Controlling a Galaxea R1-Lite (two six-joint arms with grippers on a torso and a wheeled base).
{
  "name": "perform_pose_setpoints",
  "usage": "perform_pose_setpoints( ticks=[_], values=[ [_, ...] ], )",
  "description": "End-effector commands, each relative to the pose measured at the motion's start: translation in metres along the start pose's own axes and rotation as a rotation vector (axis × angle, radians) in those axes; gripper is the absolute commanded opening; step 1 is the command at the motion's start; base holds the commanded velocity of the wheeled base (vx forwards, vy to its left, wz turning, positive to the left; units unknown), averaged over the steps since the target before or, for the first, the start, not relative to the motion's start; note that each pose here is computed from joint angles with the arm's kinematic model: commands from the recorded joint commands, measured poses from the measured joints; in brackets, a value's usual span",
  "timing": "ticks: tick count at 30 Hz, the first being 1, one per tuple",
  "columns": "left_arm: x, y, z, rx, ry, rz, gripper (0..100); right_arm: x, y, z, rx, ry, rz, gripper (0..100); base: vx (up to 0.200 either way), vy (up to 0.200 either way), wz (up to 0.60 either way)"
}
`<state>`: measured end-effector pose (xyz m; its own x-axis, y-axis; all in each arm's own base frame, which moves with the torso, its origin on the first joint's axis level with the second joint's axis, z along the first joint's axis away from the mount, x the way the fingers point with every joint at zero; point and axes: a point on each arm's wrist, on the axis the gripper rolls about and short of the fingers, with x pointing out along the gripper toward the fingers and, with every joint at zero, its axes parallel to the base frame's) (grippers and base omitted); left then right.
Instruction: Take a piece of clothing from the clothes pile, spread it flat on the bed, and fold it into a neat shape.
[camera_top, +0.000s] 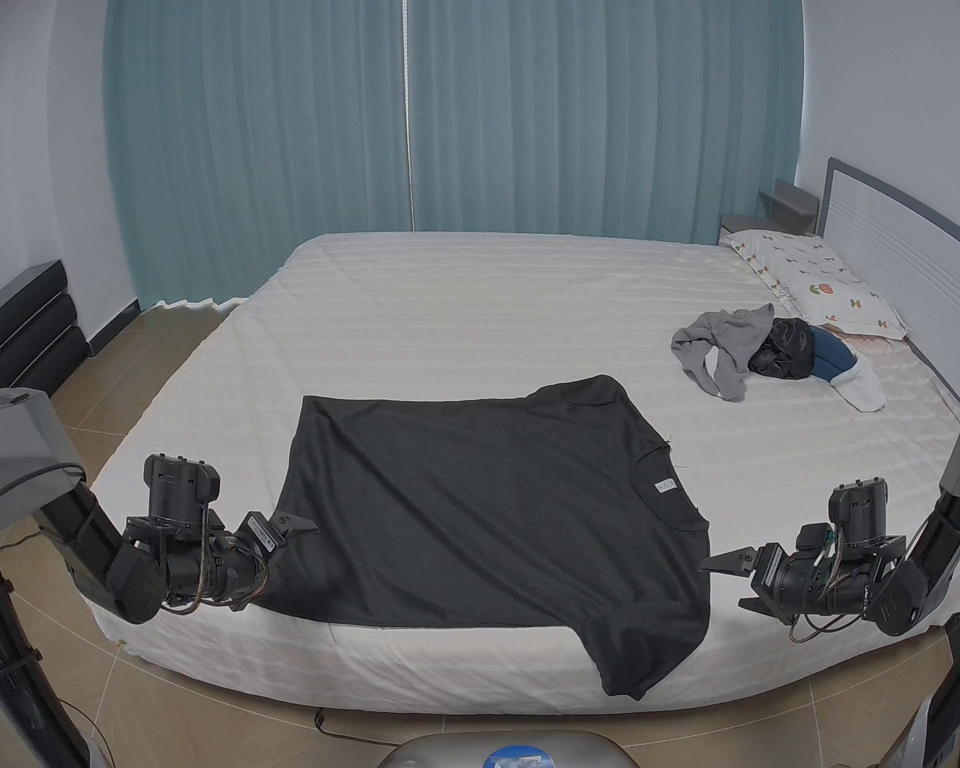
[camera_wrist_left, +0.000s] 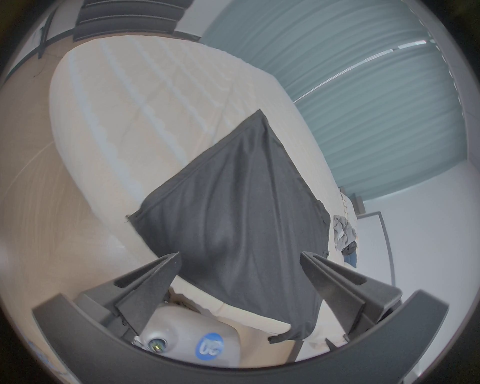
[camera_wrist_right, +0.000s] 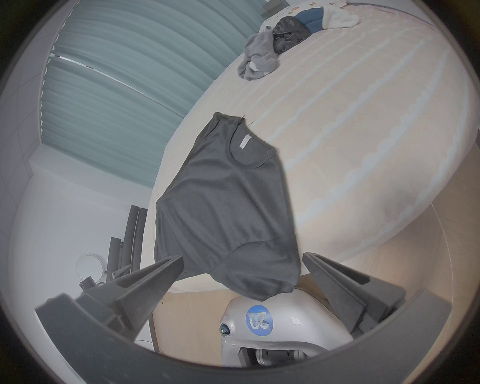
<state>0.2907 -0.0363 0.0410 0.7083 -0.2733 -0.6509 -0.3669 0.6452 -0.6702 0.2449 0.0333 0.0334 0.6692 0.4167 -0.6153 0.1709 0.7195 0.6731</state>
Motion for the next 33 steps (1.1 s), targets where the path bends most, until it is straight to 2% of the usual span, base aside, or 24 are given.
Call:
perform_pose_setpoints(
  ticks=[1, 6, 12, 18, 32, 33],
  values=[
    [0.024, 0.030, 0.015, 0.066, 0.009, 0.086, 100, 0.007, -0.004, -0.004, 0.006, 0.026, -0.018, 100, 0.000, 0.000, 0.00],
    [0.020, 0.051, 0.027, 0.037, -0.015, 0.137, 100, 0.013, -0.009, -0.006, 0.014, 0.046, -0.033, 100, 0.000, 0.000, 0.00],
    [0.025, 0.069, 0.031, 0.026, -0.010, 0.187, 100, 0.018, -0.015, -0.009, 0.004, 0.012, -0.016, 100, 0.000, 0.000, 0.00],
    [0.025, 0.070, 0.027, 0.031, -0.003, 0.199, 100, 0.021, -0.018, -0.011, -0.013, -0.022, 0.015, 100, 0.000, 0.000, 0.00],
    [0.032, 0.065, 0.024, 0.062, 0.010, 0.192, 100, 0.021, -0.018, -0.010, -0.012, -0.027, 0.017, 100, 0.000, 0.000, 0.00],
    [0.032, 0.065, 0.024, 0.070, 0.010, 0.193, 0, 0.021, -0.018, -0.010, -0.013, -0.028, 0.018, 100, 0.000, 0.000, 0.00]
  ],
)
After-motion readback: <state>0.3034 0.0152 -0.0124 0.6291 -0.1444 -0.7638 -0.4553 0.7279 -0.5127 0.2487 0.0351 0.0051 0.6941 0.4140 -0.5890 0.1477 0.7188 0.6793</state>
